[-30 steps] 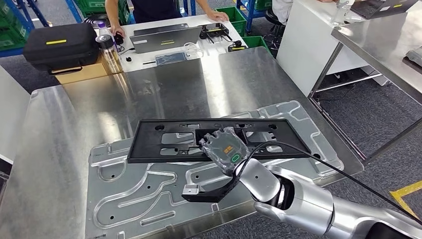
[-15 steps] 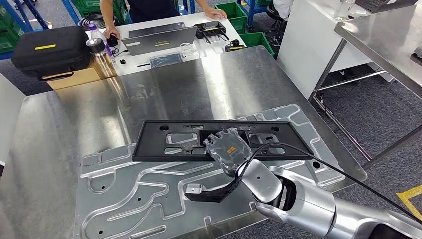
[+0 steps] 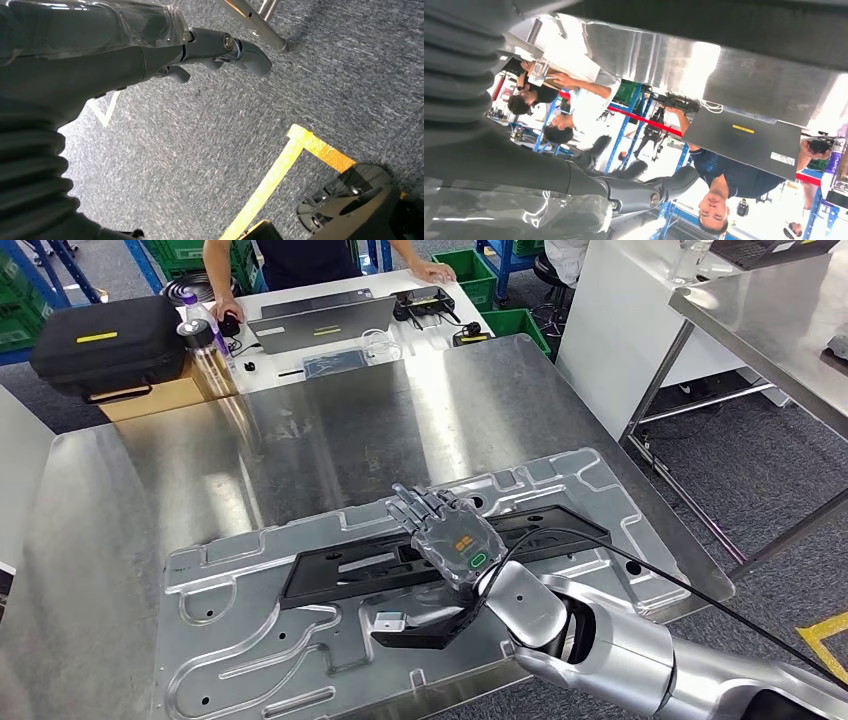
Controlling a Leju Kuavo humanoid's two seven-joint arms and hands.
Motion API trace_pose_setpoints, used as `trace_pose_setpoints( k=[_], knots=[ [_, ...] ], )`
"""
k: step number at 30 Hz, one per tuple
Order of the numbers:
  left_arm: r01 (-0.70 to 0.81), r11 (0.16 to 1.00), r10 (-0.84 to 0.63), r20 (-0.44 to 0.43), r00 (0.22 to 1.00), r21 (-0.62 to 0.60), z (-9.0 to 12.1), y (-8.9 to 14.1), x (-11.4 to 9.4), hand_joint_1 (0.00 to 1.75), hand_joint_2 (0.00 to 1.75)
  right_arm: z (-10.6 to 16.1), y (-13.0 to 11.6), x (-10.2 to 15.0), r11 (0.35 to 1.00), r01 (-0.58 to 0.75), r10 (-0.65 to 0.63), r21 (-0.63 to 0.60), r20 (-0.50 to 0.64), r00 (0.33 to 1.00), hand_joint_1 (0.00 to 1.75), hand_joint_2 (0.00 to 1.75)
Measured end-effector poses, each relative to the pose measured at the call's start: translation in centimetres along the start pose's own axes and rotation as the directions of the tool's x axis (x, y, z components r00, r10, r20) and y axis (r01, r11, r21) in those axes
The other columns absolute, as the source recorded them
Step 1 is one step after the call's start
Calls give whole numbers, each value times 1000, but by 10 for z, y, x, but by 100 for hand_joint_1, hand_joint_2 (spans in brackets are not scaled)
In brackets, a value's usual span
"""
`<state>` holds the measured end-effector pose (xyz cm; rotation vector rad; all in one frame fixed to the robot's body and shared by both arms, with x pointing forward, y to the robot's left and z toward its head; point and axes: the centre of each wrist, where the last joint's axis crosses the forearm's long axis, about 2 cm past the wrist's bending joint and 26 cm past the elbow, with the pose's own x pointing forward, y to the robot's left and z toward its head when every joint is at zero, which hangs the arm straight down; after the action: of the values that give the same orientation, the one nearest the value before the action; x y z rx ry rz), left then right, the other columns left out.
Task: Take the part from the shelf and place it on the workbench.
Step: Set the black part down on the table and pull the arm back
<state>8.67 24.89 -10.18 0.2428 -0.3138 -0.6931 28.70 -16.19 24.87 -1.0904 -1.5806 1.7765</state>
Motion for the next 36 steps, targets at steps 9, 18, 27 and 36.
trace_pose_setpoints(
  k=[9,18,27,36],
  knots=[
    [2,1000,-2,1,1000,-5,0,0,0,0,0,0,0,0,1000,1,-1,-1,0,1000,0,0],
    [2,1000,-2,1,1000,-10,0,0,0,0,0,0,0,0,1000,1,-1,-2,0,1000,0,0],
    [2,1000,-2,13,1000,-16,0,0,1,0,0,0,0,-1,1000,0,-1,-3,-4,1000,0,0],
    [3,1000,-2,14,1000,-19,0,0,0,0,0,2,3,-1,1000,1,-1,6,-7,1000,0,0]
  ],
)
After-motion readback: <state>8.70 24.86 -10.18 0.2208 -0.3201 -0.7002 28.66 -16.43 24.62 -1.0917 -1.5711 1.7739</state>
